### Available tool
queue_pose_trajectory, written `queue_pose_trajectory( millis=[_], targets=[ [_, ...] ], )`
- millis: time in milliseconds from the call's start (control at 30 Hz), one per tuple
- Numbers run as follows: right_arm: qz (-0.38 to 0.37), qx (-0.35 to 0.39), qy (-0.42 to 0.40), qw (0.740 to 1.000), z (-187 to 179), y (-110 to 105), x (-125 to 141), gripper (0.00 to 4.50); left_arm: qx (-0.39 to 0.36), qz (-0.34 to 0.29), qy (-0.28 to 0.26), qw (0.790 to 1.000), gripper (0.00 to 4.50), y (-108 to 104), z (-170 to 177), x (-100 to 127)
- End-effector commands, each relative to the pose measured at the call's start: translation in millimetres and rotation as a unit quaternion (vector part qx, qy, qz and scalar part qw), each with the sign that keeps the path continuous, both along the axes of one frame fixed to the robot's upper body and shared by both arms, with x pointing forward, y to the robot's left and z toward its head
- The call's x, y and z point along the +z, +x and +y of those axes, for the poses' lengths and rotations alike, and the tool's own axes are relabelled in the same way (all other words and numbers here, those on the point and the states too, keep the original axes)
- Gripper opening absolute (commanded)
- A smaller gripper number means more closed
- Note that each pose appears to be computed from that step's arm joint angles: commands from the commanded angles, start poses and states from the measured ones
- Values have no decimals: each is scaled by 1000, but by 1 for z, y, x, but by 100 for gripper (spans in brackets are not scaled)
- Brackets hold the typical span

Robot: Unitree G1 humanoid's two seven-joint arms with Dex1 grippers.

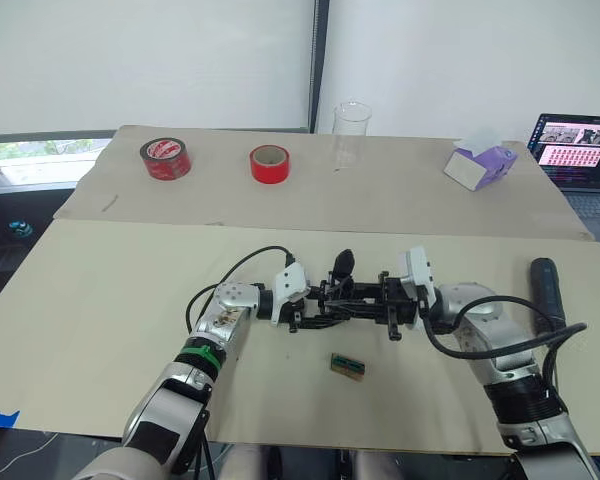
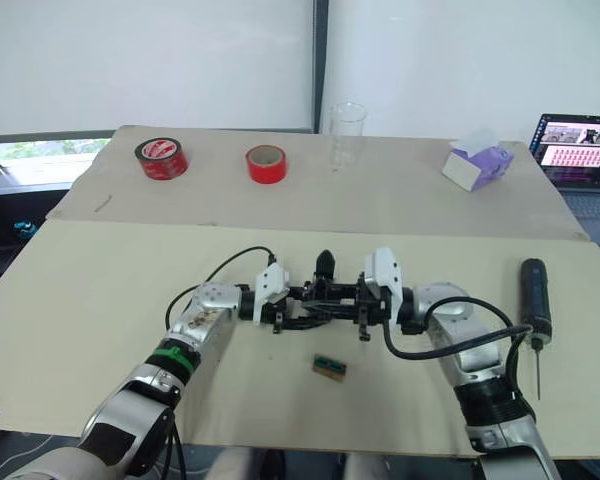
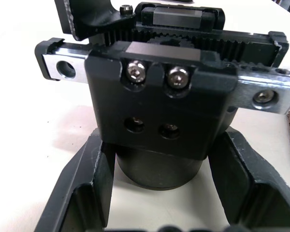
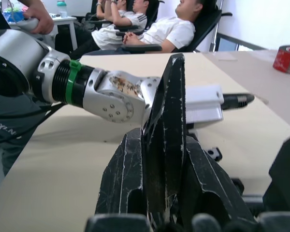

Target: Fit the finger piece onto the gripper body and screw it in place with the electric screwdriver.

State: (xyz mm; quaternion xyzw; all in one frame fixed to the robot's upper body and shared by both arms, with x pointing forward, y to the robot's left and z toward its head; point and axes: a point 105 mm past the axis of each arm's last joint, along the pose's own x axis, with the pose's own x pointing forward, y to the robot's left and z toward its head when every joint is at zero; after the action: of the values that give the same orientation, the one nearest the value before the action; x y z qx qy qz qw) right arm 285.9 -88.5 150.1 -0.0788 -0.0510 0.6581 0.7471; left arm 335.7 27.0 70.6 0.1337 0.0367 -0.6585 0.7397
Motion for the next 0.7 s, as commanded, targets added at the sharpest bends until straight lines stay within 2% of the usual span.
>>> queue_pose_trajectory(
  millis=[33,367,700],
  targets=[
    [-28,2,7,1000,2,3,8,45,-5,24,33,999,227,-7,4,-19],
    [-26,-5,1,1000,3,10,-3,45,1,25,46,999,227,-7,8,-22],
    [20,-5,-20,1000,5,10,-18,45,3,27,55,998,227,-8,12,-26]
  ],
)
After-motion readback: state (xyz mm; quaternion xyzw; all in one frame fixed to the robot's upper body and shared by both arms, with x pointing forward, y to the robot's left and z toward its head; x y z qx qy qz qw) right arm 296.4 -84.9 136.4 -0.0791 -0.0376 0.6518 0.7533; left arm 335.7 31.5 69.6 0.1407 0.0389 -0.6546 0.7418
